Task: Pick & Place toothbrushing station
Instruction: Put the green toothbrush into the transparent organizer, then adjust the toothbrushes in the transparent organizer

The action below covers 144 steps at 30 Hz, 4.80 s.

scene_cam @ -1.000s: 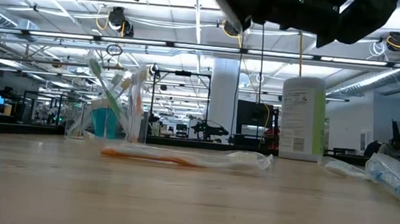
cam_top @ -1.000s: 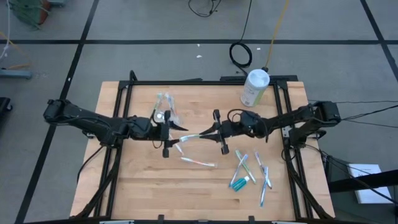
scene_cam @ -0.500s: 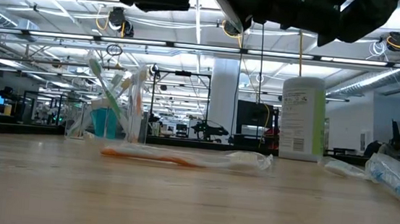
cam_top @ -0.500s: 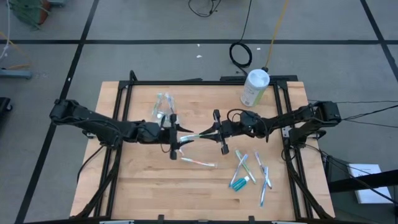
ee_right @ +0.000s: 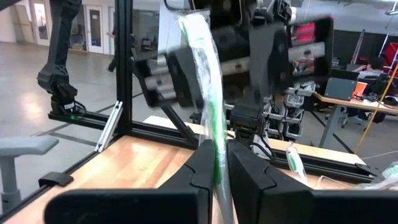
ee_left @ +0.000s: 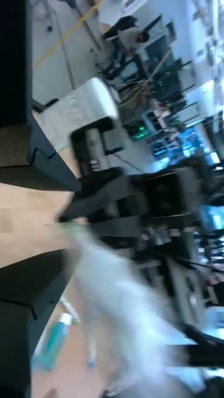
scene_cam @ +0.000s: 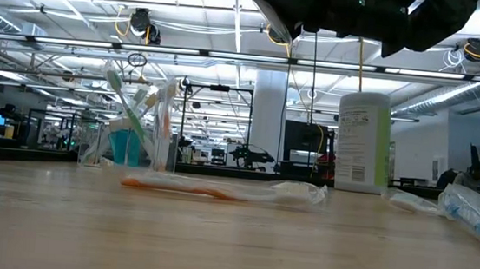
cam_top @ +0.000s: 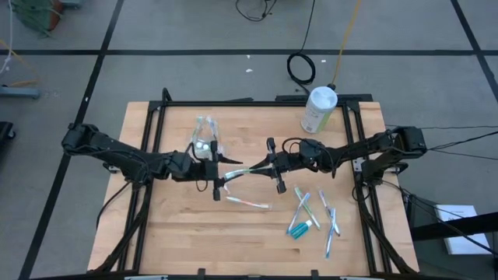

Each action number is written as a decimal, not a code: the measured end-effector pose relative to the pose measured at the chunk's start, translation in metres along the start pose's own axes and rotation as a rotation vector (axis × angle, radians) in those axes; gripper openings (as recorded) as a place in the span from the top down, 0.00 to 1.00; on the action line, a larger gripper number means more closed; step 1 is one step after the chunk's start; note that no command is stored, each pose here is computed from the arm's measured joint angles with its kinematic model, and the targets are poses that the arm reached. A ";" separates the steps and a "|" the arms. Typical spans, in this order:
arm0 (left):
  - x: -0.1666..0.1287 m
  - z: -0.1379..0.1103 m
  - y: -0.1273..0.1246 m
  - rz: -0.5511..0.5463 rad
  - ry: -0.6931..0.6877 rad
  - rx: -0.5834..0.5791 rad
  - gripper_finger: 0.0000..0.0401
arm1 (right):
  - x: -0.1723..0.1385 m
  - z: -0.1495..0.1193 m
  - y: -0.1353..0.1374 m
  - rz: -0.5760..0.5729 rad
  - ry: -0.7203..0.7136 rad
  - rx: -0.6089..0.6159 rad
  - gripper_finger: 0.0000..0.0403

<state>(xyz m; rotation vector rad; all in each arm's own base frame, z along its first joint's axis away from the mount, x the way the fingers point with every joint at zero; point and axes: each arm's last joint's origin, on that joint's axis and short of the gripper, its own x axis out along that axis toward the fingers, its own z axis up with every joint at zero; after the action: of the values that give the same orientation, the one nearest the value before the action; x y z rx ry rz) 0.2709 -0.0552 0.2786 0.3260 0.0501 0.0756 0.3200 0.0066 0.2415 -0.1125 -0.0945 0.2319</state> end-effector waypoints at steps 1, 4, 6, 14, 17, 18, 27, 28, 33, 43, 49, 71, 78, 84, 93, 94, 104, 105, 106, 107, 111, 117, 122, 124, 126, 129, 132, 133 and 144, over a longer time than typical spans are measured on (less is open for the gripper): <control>0.000 0.001 0.000 0.003 -0.013 0.001 0.58 | 0.000 0.000 0.000 0.000 -0.001 -0.001 0.95; 0.000 0.002 0.001 0.005 -0.018 0.013 0.59 | 0.000 0.000 0.000 -0.001 -0.002 -0.002 0.95; 0.000 0.002 0.001 0.005 -0.018 0.013 0.62 | 0.000 0.000 0.000 -0.002 -0.003 -0.005 0.95; 0.000 0.000 0.000 -0.002 0.004 0.017 0.87 | 0.000 -0.001 -0.002 -0.081 0.019 -0.015 0.87; 0.000 -0.002 -0.001 -0.006 0.022 0.005 0.95 | 0.000 -0.005 -0.002 -0.094 0.059 -0.007 0.83; 0.000 -0.003 -0.001 -0.003 0.028 -0.002 0.97 | 0.000 -0.007 -0.003 -0.107 0.079 -0.010 0.81; -0.010 -0.008 -0.001 0.289 0.184 -0.087 0.97 | -0.003 -0.016 -0.006 -0.251 0.203 -0.050 0.67; -0.016 -0.003 -0.001 0.315 0.187 -0.076 0.98 | -0.003 -0.016 -0.006 -0.249 0.213 -0.050 0.65; -0.050 0.022 0.000 0.352 0.208 -0.128 0.95 | -0.004 -0.021 -0.005 -0.233 0.261 -0.045 0.61; -0.122 0.056 0.067 0.600 0.386 -0.369 0.96 | -0.004 -0.021 -0.005 -0.233 0.262 -0.042 0.61; -0.140 0.028 0.085 0.730 0.552 -0.516 0.97 | -0.004 -0.021 -0.005 -0.233 0.260 -0.042 0.61; -0.111 -0.067 0.101 0.864 0.748 -0.660 0.93 | -0.004 -0.021 -0.005 -0.233 0.261 -0.042 0.61; -0.115 -0.086 0.103 0.835 0.833 -0.652 0.92 | -0.004 -0.021 -0.005 -0.233 0.261 -0.042 0.61; -0.117 -0.094 0.107 0.831 0.861 -0.630 0.91 | -0.004 -0.020 -0.005 -0.234 0.252 -0.043 0.61; -0.111 -0.097 0.114 0.761 0.815 -0.538 0.70 | -0.004 -0.019 -0.005 -0.236 0.238 -0.046 0.61; -0.111 -0.096 0.115 0.757 0.811 -0.535 0.68 | -0.004 -0.019 -0.005 -0.236 0.238 -0.046 0.61; -0.111 -0.062 0.123 0.666 0.704 -0.507 0.51 | -0.004 -0.019 -0.005 -0.236 0.238 -0.047 0.61; -0.112 -0.054 0.125 0.663 0.679 -0.496 0.51 | -0.004 -0.019 -0.005 -0.236 0.238 -0.047 0.61; -0.113 -0.045 0.127 0.664 0.653 -0.490 0.50 | -0.004 -0.019 -0.005 -0.236 0.238 -0.047 0.61; -0.115 -0.037 0.129 0.668 0.632 -0.488 0.50 | -0.004 -0.019 -0.005 -0.235 0.238 -0.047 0.61; -0.121 -0.011 0.130 0.602 0.555 -0.500 0.50 | -0.004 -0.019 -0.005 -0.236 0.238 -0.038 0.61; -0.118 -0.002 0.114 0.300 0.516 -0.535 0.50 | -0.004 -0.022 -0.005 -0.230 0.271 -0.014 0.61; -0.110 -0.002 0.095 0.146 0.535 -0.545 0.50 | -0.005 -0.027 -0.003 -0.217 0.316 0.008 0.61; -0.106 -0.004 0.087 0.097 0.547 -0.530 0.50 | -0.006 -0.028 0.001 -0.169 0.344 -0.036 0.61; -0.101 -0.009 0.076 0.048 0.560 -0.521 0.50 | -0.006 -0.026 0.006 -0.129 0.354 -0.074 0.61; -0.094 -0.015 0.060 -0.014 0.571 -0.539 0.50 | -0.005 -0.024 0.008 -0.122 0.346 -0.053 0.61; -0.088 -0.015 0.046 -0.075 0.569 -0.543 0.50 | -0.005 -0.024 0.007 -0.141 0.340 -0.002 0.61; -0.088 -0.015 0.041 -0.097 0.580 -0.534 0.50 | -0.005 -0.024 0.006 -0.141 0.339 0.003 0.61; -0.091 -0.045 -0.009 -0.264 0.883 -0.394 0.50 | -0.005 -0.024 0.006 -0.139 0.343 0.002 0.61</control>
<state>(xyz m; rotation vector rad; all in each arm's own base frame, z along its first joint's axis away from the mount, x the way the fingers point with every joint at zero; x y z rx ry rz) 0.1779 -0.0571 0.2365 -0.1309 0.9399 -0.0383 0.3160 0.0092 0.2164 -0.1416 0.2387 0.0712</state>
